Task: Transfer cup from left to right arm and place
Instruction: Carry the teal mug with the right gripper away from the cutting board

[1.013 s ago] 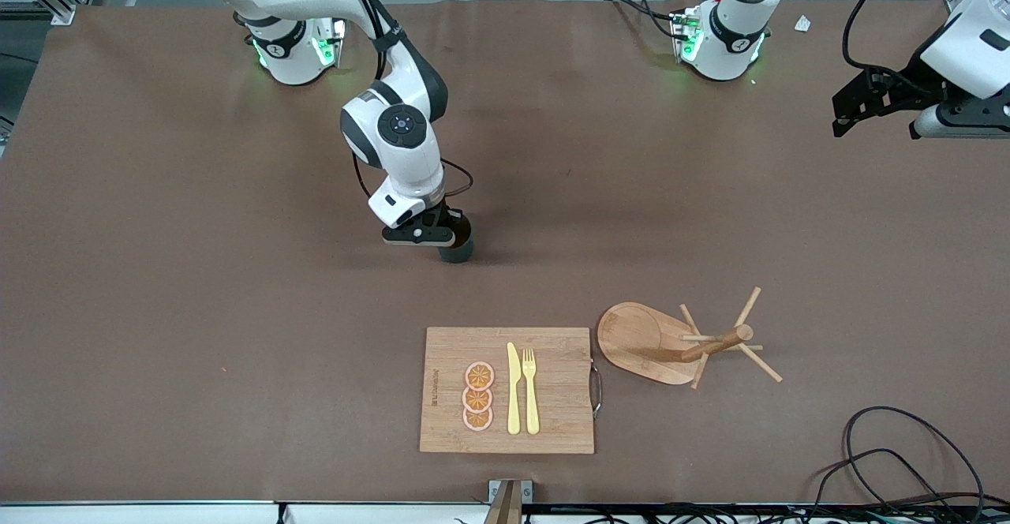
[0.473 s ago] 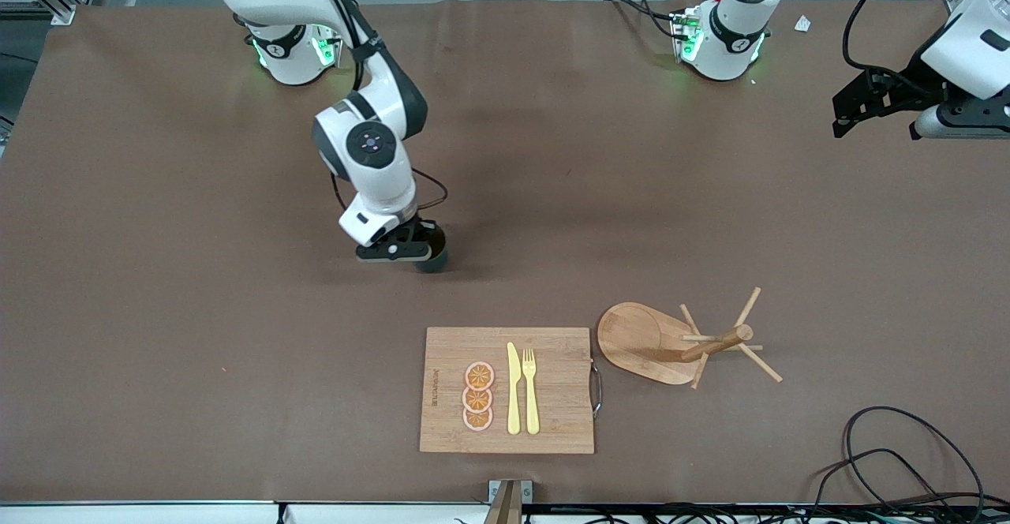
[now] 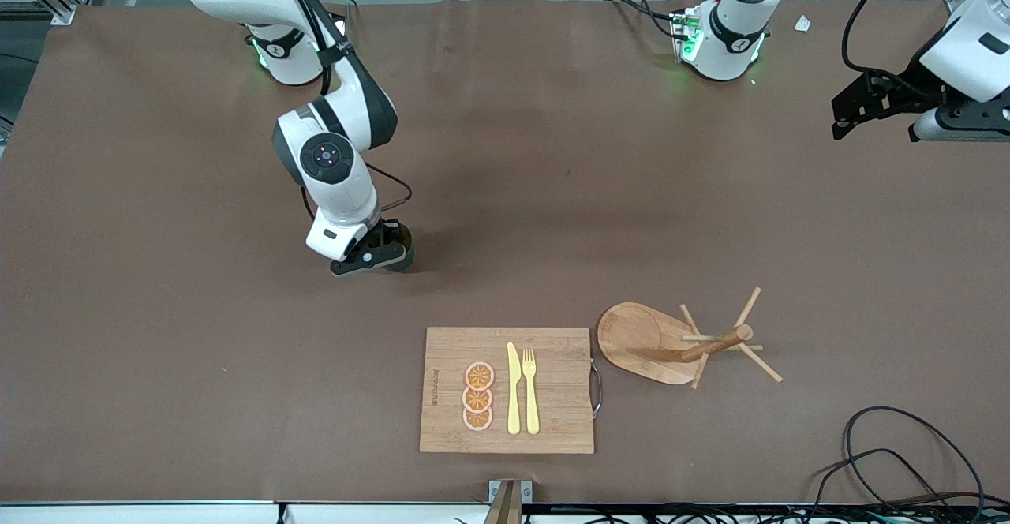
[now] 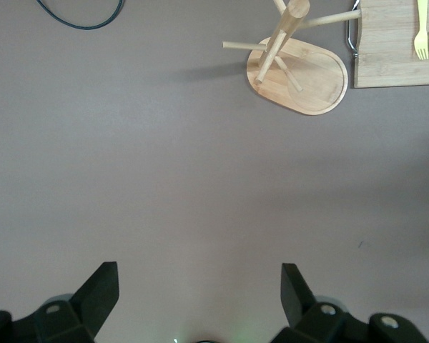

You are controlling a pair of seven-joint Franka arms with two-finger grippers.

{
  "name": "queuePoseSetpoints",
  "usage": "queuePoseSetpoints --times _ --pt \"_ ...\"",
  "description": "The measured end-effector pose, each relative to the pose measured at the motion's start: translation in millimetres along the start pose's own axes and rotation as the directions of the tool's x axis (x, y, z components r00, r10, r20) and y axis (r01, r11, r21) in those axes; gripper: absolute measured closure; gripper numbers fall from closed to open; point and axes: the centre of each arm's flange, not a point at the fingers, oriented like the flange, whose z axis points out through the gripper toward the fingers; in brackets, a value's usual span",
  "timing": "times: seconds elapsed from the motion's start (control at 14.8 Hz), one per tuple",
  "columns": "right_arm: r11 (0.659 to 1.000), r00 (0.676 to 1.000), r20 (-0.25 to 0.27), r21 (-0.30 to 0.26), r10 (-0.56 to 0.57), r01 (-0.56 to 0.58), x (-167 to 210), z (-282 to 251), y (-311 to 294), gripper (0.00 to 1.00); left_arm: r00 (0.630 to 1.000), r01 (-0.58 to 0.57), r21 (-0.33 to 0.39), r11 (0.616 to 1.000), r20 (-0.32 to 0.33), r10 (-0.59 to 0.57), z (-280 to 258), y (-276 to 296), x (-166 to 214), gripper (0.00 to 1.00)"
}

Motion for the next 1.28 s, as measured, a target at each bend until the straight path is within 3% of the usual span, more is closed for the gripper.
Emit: queuePoseSetpoints --times 0.2,0.41,0.54,0.68,0.95,1.08,1.28 --pt "0.967 0.967 0.011 0.008 -0.254 0.254 -23.0 13.7 38.4 0.95 1.0 -0.001 0.0 1.0 0.0 0.001 0.0 0.4 -0.1 0.0" --pt "0.882 0.882 0.011 0.019 -0.472 0.472 -45.0 9.0 119.7 0.95 1.0 -0.011 0.0 1.0 0.002 0.011 0.8 5.3 -0.1 0.0" --pt "0.79 0.79 0.009 0.027 -0.613 0.613 -61.3 8.3 165.8 0.95 1.0 -0.017 0.0 1.0 0.003 0.017 1.3 8.7 -0.1 0.0" --pt "0.674 0.675 0.001 0.051 -0.738 0.737 -79.4 15.5 207.8 0.95 1.0 -0.019 0.001 1.0 0.003 0.019 1.6 9.5 -0.1 0.0" --pt "0.467 0.483 -0.149 0.131 -0.863 0.874 -115.4 31.6 266.0 0.95 1.0 -0.02 0.001 1.0 0.004 0.02 1.7 10.1 -0.1 0.0" --pt "0.428 0.448 -0.18 0.14 -0.876 0.893 -128.8 36.7 283.9 0.95 1.0 -0.02 0.001 1.0 0.004 0.02 1.7 10.2 -0.1 0.0" --pt "0.425 0.448 -0.183 0.15 -0.875 0.893 -137.5 42.5 289.1 0.95 1.0 -0.02 0.001 1.0 0.004 0.02 1.7 10.3 -0.1 0.0"
